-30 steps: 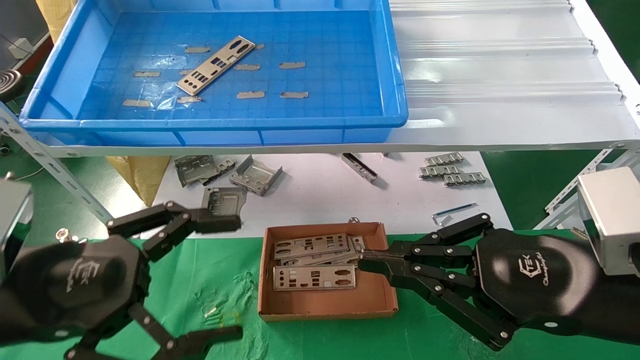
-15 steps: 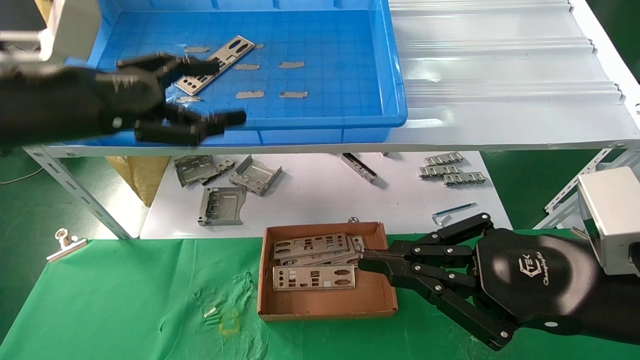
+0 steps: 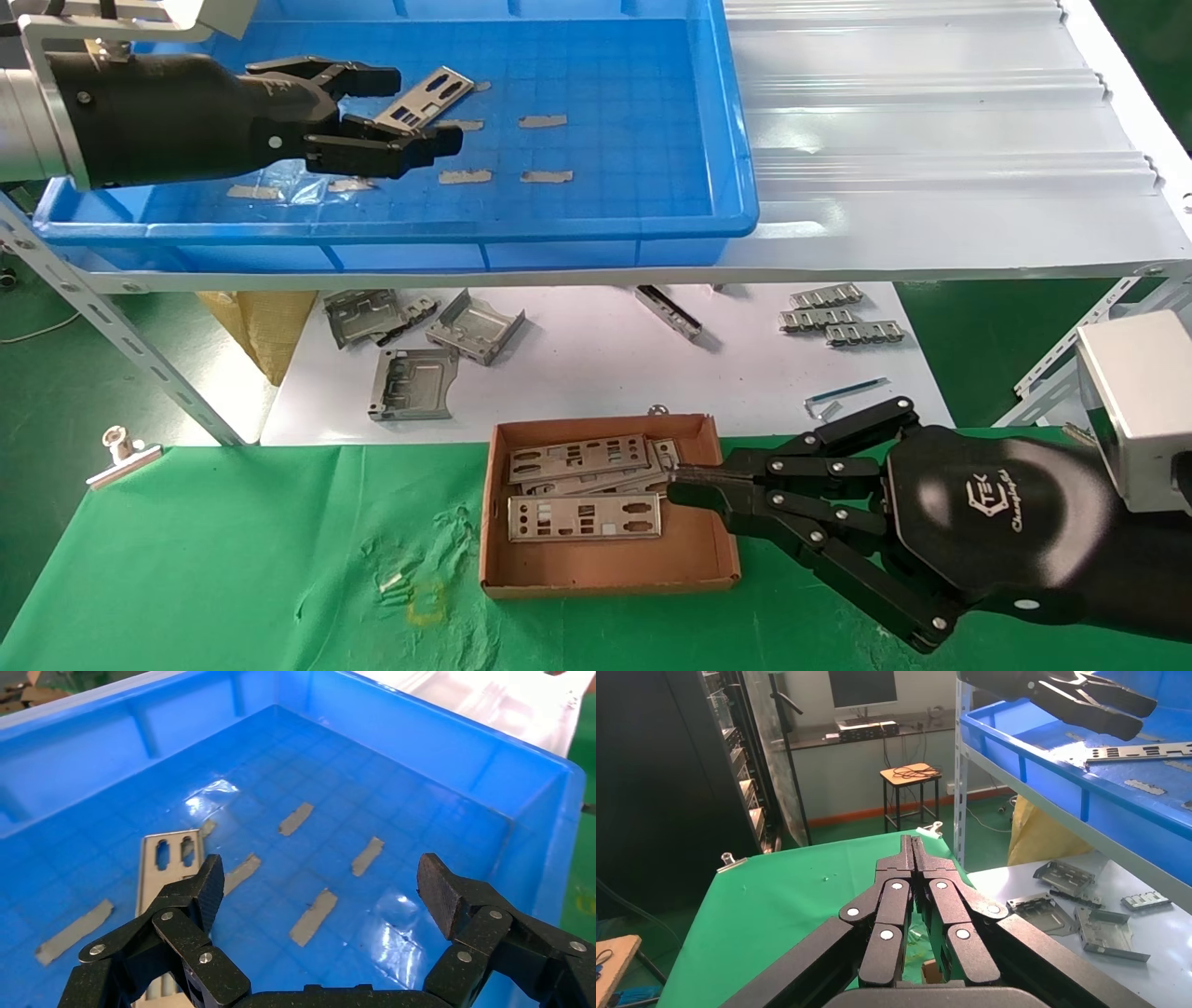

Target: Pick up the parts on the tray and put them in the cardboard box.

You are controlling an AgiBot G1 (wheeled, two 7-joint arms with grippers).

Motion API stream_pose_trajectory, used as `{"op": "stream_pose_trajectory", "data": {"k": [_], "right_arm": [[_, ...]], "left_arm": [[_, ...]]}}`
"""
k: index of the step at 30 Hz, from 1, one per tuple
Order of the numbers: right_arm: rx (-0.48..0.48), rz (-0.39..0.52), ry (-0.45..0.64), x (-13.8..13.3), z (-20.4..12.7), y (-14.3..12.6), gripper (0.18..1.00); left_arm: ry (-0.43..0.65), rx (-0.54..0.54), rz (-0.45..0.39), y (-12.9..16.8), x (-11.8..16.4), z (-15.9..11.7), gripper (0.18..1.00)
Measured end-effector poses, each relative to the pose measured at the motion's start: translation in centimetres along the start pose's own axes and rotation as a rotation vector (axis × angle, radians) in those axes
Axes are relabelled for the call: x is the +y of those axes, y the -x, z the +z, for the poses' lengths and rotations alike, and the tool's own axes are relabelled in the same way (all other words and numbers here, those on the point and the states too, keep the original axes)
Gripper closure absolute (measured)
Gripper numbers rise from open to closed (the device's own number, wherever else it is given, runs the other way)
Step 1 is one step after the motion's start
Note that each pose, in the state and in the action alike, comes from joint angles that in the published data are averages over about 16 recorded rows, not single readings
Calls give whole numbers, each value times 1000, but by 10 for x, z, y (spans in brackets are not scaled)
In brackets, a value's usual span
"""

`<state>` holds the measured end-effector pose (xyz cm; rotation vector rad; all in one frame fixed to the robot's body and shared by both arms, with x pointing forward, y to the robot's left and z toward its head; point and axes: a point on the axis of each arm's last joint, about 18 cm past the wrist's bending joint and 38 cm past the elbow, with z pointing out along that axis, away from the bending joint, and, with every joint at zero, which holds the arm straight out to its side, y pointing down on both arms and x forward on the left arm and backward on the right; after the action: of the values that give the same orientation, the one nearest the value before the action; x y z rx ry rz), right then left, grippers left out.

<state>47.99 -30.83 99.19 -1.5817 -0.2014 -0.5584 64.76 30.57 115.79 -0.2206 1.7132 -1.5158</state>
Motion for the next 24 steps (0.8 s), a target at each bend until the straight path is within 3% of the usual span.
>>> {"op": "stream_pose_trajectory", "data": {"k": [14, 24], "right_arm": [[0, 0, 0, 0, 0, 0, 984], [0, 0, 0, 0, 0, 0, 929]], "left_arm": [[69, -158, 27, 26, 2, 29, 184], [111, -241, 35, 33, 2, 52, 184]]}}
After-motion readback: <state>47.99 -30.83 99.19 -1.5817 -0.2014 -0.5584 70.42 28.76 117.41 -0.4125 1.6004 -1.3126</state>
